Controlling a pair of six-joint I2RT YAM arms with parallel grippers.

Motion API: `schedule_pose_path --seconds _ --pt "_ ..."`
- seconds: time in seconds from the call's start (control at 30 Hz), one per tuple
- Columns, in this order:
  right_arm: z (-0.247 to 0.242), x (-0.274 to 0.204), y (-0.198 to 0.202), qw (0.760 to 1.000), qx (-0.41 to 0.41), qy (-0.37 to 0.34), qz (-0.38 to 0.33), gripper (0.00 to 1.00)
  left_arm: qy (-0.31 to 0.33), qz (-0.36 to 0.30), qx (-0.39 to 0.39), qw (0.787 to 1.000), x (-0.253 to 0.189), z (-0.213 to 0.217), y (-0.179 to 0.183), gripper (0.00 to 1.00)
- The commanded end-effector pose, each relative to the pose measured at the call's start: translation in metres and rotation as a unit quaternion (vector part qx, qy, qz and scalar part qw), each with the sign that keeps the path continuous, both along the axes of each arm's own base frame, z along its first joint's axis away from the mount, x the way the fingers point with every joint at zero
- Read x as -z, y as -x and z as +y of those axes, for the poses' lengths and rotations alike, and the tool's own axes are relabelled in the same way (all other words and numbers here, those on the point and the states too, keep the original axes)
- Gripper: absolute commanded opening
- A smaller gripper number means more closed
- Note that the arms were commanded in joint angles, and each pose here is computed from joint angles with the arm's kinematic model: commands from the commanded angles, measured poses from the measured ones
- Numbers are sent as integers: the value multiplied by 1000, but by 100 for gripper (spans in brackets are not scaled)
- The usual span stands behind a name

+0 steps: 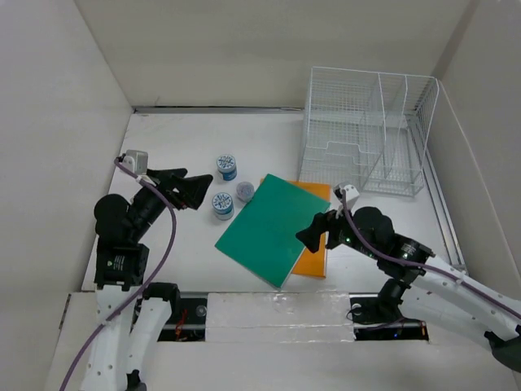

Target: Organize the desk

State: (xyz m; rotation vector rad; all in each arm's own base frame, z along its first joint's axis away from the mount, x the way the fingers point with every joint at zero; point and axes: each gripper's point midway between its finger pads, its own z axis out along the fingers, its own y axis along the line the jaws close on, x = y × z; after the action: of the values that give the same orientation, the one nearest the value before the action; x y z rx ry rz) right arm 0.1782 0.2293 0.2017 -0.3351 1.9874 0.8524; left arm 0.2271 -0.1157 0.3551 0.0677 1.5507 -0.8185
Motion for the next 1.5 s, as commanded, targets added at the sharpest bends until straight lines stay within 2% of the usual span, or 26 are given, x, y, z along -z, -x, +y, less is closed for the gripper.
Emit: schedule_pose_path --seconds 0.0,0.03,0.1,0.13,0.17,0.2,0.23,0.27,0.37,0.5,0.6,0.63,0.73,0.77,0.83,0.87,0.97,1.03,1.07,1.17,1.2,1.47 --pt "3 -22 -3 999 14 -37 -11 96 0 -18 28 999 -5 -8 -3 99" --pt "2 -25 -4 999 17 -34 -16 91 -1 -20 30 999 -5 -9 -2 99" --pt "-1 -28 -6 999 22 -25 -27 77 -2 -23 44 999 -4 -13 1 92" --pt "-3 -34 -9 999 28 -24 -36 36 0 -25 45 999 -5 -13 2 87" --pt "-4 -39 -12 998 34 -23 -40 9 -1 -17 42 999 0 -12 0 65" --pt "-3 -36 -13 999 33 -15 -39 8 -2 -9 39 999 4 -11 -1 55" --pt "-2 -40 -17 998 36 -10 -45 0 -8 -5 36 999 8 -10 -3 47" --pt "0 -39 -20 998 37 -4 -44 0 -11 12 32 999 16 -9 -4 30" --pt "12 -33 -32 998 39 19 -40 0 -22 45 -13 999 34 4 -12 13" --pt "36 -33 -44 998 23 29 -49 0 -29 57 -100 993 41 31 -20 11" --pt "56 -39 -62 997 23 32 -64 22 -28 65 -136 988 44 43 -23 8" --pt "65 -27 -71 997 20 51 -61 44 -29 66 -138 988 44 44 -23 8" --pt "95 -39 -86 995 -4 56 -85 73 -29 73 -156 985 47 50 -26 19" --pt "106 -21 -95 994 -6 78 -76 77 -30 74 -164 983 46 53 -26 24" --pt "119 -24 -110 992 -6 91 -90 82 -30 73 -175 981 45 57 -27 27" --pt "124 -7 -118 990 -3 113 -81 83 -31 71 -177 981 44 57 -27 31" --pt "143 -8 -136 988 -2 109 -109 86 -27 64 -185 980 41 60 -24 37" --pt "154 22 -145 985 -11 138 -99 87 -26 55 -191 980 36 62 -22 39" --pt "168 42 -156 984 -14 152 -87 87 -25 48 -187 981 33 61 -21 45" --pt "180 44 -164 985 -15 149 -88 87 -27 44 -186 981 26 61 -21 51" --pt "183 59 -167 984 -14 159 -80 87 -33 43 -187 981 23 62 -21 52" --pt "197 88 -181 982 -10 179 -67 87 -38 47 -207 976 9 69 -21 54"
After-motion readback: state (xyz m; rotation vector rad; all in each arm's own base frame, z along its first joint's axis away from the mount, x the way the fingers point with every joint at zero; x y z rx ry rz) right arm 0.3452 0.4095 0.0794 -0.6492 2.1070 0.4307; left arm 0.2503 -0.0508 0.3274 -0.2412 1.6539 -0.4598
